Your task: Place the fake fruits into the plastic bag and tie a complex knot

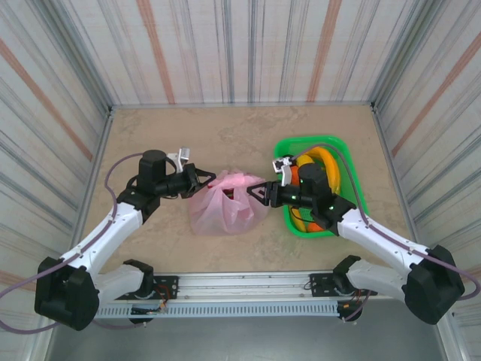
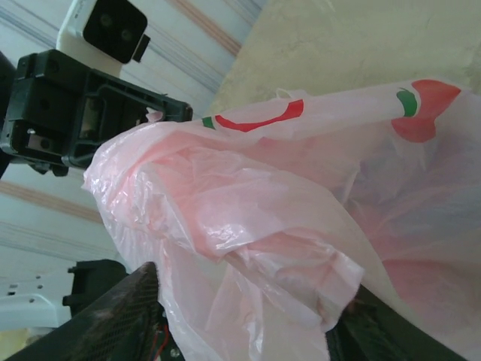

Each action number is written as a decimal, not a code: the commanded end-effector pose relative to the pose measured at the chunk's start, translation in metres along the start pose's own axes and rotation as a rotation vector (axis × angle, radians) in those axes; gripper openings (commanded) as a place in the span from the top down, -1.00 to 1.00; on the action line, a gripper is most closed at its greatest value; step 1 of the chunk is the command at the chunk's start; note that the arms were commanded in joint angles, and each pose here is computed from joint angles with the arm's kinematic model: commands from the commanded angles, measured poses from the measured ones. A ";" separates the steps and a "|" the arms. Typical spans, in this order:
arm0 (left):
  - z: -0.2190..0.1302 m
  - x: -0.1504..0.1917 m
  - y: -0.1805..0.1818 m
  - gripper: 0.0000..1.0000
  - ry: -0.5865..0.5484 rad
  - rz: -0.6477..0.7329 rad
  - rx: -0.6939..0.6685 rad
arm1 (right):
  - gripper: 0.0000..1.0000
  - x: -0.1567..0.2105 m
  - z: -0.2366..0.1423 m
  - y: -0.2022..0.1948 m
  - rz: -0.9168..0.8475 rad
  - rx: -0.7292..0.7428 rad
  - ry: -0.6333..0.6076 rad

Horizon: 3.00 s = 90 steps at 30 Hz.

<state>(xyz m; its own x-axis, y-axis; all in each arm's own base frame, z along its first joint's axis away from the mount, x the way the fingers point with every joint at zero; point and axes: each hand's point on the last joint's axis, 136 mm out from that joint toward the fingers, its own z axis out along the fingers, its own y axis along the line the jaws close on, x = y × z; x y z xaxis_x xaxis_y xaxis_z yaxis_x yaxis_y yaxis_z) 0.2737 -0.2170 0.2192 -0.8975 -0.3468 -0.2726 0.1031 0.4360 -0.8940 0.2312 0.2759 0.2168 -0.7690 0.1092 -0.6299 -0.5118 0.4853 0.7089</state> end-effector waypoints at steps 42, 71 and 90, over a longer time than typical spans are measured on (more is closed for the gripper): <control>-0.086 -0.037 0.113 1.00 -0.227 -0.163 -0.219 | 1.00 0.047 -0.132 -0.154 0.360 0.736 0.002; -0.124 -0.068 0.036 -0.21 -0.352 0.133 -0.231 | -0.39 -0.040 -0.162 -0.066 -0.057 0.549 -0.133; -0.183 -0.139 0.112 -0.97 -0.845 0.316 -0.581 | -0.98 -0.057 -0.179 -0.192 -0.268 0.906 -0.364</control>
<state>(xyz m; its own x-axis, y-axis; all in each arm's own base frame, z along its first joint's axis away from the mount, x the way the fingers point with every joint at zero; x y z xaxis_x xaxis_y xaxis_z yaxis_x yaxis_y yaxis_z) 0.3228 0.0066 0.2175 -0.3758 -0.5700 -0.7306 -0.0931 0.8077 -0.5823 0.2841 0.0302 0.1564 -0.5687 0.1108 -0.8150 -0.0475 0.9848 0.1670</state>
